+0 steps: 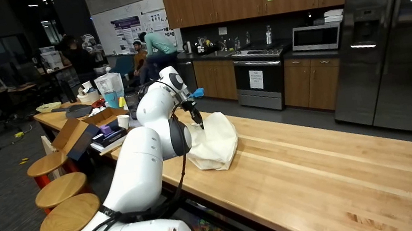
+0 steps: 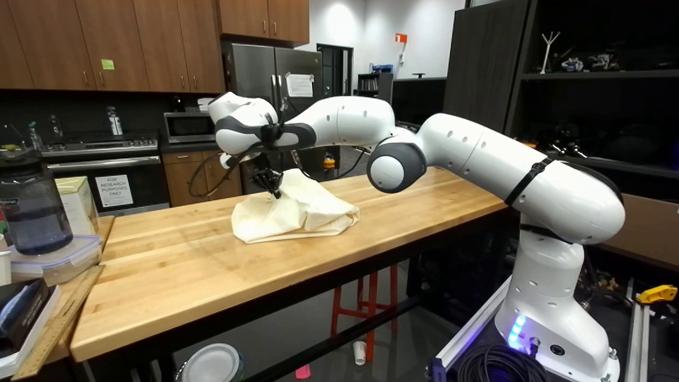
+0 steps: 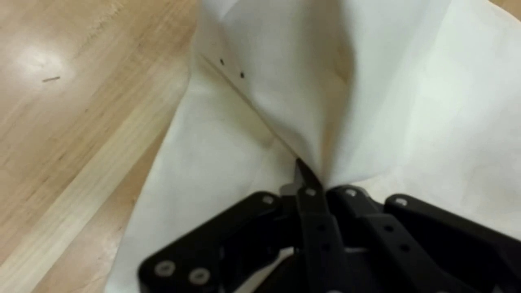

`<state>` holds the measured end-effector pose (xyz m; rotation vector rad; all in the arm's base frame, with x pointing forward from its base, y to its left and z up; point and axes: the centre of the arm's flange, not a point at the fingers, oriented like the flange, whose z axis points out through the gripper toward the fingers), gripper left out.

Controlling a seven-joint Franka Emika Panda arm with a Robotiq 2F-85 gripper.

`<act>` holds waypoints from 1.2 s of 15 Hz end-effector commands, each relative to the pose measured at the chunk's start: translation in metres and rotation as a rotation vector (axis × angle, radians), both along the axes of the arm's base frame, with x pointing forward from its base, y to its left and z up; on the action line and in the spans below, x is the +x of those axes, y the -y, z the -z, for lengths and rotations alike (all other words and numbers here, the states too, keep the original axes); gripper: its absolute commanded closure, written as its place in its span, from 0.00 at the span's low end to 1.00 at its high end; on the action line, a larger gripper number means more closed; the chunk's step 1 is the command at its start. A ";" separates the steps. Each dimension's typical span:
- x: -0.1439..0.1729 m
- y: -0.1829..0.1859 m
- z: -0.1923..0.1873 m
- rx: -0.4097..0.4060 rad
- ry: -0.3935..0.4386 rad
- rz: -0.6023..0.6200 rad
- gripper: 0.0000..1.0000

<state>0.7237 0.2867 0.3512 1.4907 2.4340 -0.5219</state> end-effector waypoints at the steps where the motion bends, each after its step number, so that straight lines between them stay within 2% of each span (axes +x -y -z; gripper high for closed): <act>1: 0.054 0.019 -0.017 -0.019 0.004 0.037 0.99; 8: 0.086 0.168 -0.020 0.001 0.030 0.322 0.99; 13: 0.088 0.275 -0.014 0.013 0.023 0.551 0.99; 16: 0.082 0.324 -0.011 0.014 0.019 0.674 0.99; 18: 0.080 0.343 -0.009 0.018 0.012 0.738 0.99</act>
